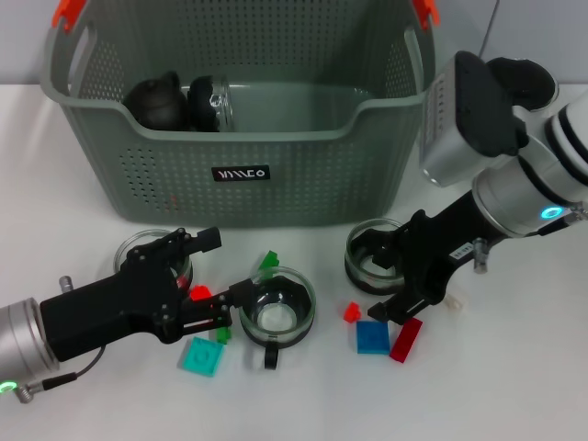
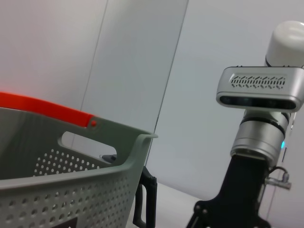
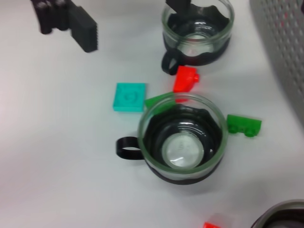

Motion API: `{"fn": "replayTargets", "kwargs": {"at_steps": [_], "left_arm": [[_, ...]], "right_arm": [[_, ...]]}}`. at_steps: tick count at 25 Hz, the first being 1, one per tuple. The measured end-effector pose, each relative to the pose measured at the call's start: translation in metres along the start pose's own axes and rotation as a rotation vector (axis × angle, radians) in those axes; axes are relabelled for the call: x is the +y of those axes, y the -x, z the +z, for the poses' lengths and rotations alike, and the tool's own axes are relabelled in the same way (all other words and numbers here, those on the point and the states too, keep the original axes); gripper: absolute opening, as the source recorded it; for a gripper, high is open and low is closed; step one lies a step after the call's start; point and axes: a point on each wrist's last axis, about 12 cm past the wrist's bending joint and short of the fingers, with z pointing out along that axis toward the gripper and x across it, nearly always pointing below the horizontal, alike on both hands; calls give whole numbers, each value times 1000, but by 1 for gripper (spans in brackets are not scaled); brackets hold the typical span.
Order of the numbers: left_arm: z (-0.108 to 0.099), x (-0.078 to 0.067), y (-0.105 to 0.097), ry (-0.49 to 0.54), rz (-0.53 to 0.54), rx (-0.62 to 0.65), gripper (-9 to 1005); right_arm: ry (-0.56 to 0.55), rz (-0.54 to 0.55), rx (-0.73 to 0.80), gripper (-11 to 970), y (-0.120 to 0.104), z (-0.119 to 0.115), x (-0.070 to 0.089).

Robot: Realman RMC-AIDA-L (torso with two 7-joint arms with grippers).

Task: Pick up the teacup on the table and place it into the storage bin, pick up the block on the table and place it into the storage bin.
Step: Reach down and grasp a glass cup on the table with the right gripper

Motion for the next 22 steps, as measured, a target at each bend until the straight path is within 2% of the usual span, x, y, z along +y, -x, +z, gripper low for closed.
{"fn": "replayTargets", "kwargs": {"at_steps": [18,22], "left_arm": [[3,0,-2,6,-13,1,879],[5,-1,-3,2,-17,-2,879]], "right_arm": [[-113,5,44,806,5,27,-11],[-126,20,48,776,4,30,-13]]}}
